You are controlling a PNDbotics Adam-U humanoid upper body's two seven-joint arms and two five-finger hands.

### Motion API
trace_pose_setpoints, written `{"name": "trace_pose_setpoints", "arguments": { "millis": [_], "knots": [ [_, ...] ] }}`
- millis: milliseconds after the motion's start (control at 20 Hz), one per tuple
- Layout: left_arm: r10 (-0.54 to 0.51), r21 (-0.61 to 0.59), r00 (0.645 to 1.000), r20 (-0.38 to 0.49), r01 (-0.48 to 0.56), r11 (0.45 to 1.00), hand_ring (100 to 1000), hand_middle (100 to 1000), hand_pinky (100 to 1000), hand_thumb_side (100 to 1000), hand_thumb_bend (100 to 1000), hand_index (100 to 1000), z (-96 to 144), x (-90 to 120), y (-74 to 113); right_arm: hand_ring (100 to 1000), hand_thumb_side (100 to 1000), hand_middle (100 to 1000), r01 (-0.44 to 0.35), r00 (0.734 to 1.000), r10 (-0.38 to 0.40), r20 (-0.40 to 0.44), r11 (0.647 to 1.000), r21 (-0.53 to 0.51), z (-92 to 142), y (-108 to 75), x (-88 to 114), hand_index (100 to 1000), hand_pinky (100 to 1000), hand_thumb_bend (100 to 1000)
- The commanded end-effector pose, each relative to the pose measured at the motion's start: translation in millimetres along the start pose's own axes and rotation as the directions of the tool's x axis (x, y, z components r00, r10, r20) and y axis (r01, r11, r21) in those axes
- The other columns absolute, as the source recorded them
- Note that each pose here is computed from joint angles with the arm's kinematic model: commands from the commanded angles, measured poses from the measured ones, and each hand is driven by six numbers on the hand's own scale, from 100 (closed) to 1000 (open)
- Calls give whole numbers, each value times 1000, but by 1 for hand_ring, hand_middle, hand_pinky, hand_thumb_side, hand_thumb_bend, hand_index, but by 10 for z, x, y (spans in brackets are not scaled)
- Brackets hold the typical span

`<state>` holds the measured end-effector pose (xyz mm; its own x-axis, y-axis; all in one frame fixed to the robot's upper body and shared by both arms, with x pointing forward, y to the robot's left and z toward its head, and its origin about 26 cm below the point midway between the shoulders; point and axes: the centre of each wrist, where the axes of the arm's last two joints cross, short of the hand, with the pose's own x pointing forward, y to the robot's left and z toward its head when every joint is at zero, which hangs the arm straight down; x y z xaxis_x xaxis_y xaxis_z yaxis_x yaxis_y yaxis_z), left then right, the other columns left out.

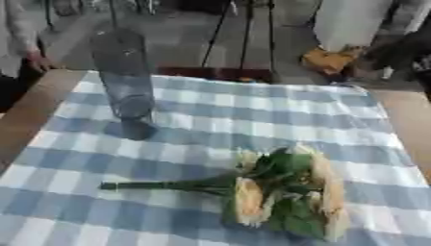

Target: Arrange flowers into the vase.

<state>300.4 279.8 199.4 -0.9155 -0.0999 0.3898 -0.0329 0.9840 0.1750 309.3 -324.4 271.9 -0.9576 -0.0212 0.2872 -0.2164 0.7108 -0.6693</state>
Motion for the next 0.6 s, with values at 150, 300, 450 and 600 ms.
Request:
{"name": "trace_pose_setpoints", "arguments": {
  "millis": [150,300,450,600],
  "knots": [
    [-118,-95,993,29,121,988,821,914,614,686,100,971,-98,62,89,653,1000,582,-115,992,106,71,984,136,-36,-65,41,794,755,100],
    [-255,-200,965,65,263,944,828,911,621,621,100,974,-176,87,128,653,1000,586,-111,994,108,33,989,102,30,-87,3,808,768,100],
    [-346,-281,934,90,357,891,839,915,628,573,100,973,-232,104,123,649,1000,584,-118,993,119,-18,992,54,85,-100,-50,805,771,100],
    [-411,-349,906,99,418,839,849,923,636,551,100,978,-265,117,117,644,1000,578,-137,988,139,-71,990,21,125,-102,-101,804,770,100]
  ]
}}
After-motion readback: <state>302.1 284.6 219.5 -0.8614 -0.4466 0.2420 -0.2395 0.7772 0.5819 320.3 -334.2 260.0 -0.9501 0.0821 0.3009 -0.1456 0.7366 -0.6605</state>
